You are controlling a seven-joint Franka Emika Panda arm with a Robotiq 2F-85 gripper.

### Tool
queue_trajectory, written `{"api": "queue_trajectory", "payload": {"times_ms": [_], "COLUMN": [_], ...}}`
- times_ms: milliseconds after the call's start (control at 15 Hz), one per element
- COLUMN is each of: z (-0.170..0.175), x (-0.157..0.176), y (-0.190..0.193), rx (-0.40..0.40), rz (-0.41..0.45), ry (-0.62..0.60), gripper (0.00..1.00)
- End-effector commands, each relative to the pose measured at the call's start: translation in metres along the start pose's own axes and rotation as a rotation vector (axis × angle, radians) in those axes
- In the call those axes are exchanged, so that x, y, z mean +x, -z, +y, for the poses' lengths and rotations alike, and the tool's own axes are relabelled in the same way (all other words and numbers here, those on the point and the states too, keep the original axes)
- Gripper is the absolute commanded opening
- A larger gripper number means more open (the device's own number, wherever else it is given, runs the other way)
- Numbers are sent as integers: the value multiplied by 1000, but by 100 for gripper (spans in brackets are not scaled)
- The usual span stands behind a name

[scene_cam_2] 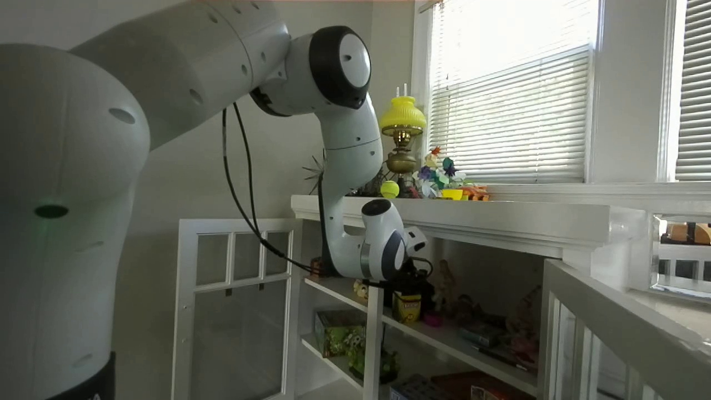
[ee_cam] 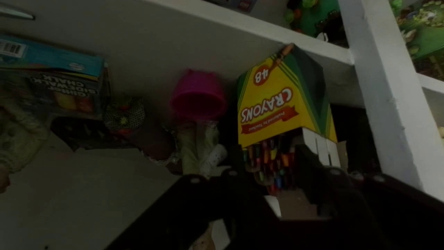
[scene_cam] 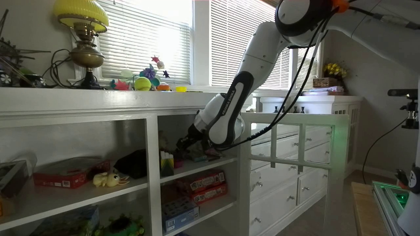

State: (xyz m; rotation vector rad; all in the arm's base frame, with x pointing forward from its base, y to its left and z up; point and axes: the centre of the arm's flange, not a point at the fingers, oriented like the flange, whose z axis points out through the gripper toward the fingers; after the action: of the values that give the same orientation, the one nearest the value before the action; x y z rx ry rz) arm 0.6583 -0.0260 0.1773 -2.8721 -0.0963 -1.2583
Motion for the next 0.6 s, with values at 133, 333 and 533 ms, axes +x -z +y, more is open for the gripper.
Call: {"api": "queue_trajectory", "payload": {"times_ms": [133,333,533], "z": [9,8,4], "x": [10,13,15], "y": [-17,-22,-29], "rx": [-4,2,13], "rz": [28,37,38], "ry": [-3,7,22], "gripper": [39,40,37]}}
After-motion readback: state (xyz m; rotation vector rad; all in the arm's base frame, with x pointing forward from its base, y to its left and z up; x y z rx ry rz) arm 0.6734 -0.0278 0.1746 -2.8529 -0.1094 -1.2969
